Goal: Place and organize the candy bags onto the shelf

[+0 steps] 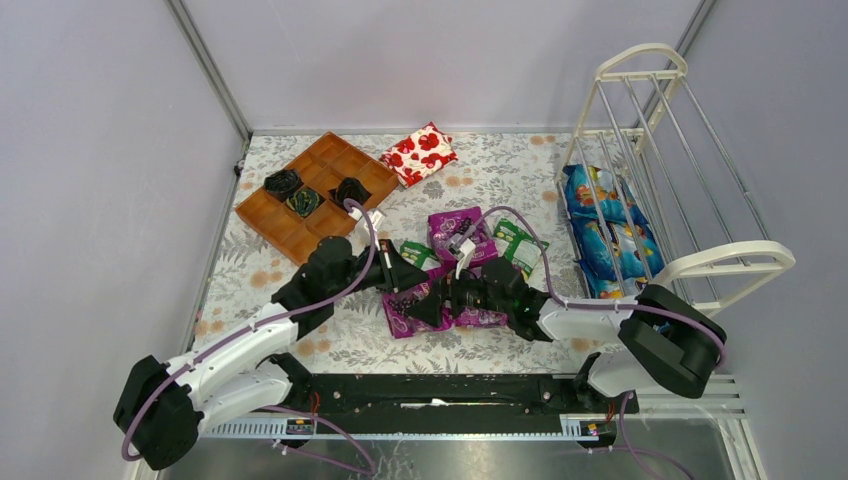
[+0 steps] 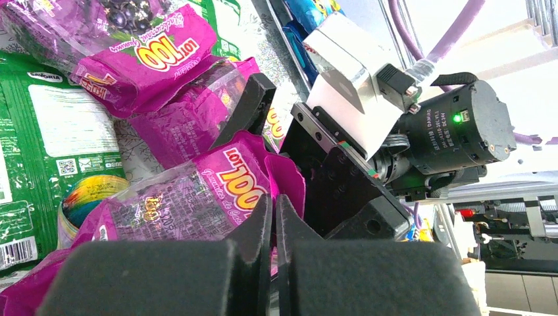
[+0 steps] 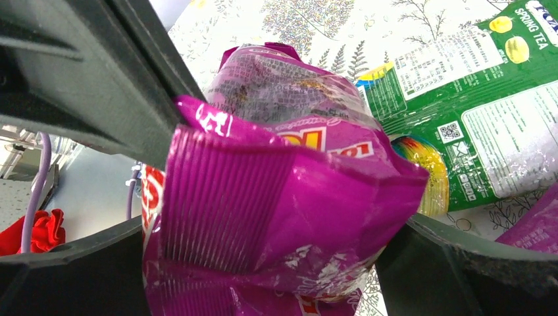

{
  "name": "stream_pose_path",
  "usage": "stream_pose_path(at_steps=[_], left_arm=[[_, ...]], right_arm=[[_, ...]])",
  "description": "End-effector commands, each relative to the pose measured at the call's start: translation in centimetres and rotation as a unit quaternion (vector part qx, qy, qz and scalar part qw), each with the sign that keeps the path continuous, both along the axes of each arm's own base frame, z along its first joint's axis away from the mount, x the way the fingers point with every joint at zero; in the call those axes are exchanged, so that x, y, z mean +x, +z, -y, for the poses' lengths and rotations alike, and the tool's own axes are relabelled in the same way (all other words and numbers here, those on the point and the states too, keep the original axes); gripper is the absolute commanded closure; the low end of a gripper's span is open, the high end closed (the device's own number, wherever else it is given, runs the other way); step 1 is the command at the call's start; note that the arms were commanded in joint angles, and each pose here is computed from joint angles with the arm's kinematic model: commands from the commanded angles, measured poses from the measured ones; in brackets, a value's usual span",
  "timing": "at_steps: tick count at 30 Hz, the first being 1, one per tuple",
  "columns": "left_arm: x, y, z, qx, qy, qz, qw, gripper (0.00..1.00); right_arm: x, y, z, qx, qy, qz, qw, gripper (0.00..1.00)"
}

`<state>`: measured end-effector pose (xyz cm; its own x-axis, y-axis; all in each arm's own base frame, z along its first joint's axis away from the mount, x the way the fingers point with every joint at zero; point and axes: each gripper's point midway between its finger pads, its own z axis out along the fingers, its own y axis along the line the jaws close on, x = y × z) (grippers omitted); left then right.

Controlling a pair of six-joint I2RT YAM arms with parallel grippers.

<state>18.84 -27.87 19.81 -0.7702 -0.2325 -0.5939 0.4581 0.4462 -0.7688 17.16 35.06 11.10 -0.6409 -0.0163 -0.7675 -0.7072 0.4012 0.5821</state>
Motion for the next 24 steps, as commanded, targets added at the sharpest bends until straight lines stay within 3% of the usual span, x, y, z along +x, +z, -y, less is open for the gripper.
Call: stream_pose_path(at_steps=[1,5,13,18,21,24], left_arm=[[0.7,8.1,0.9,-0.091,-0.014,0.100,0.991,1.00],[0.8,8.3,1.1,-0.086,-0.020,0.102,0.991,1.00],[1.2,8.3,1.2,-0.071,-0.023,0.100,0.992,1.00],[1.9,8.0,1.1,-0.047,-0.017,0.102,0.993,0.99],[2.3,7.7,1.0,-0.029,-0.012,0.101,0.994,0.91],[2.6,7.6,1.0,-0.017,-0.012,0.108,0.994,0.73]], right_arm=[[-0.3,3.0,-0.3,0.044,0.007,0.026,0.999,0.03],[-0.8,3.3,-0.9,0.050,0.027,0.016,0.998,0.24],[-0.7,4.7,-1.2,0.066,0.027,0.014,0.997,0.33],[-0.5,5.7,-1.1,0.067,0.022,0.016,0.997,0.45],[-0.1,6.1,-1.0,0.064,0.009,0.017,0.998,0.51],[0.3,6.4,-0.8,0.061,-0.005,0.017,0.998,0.57]])
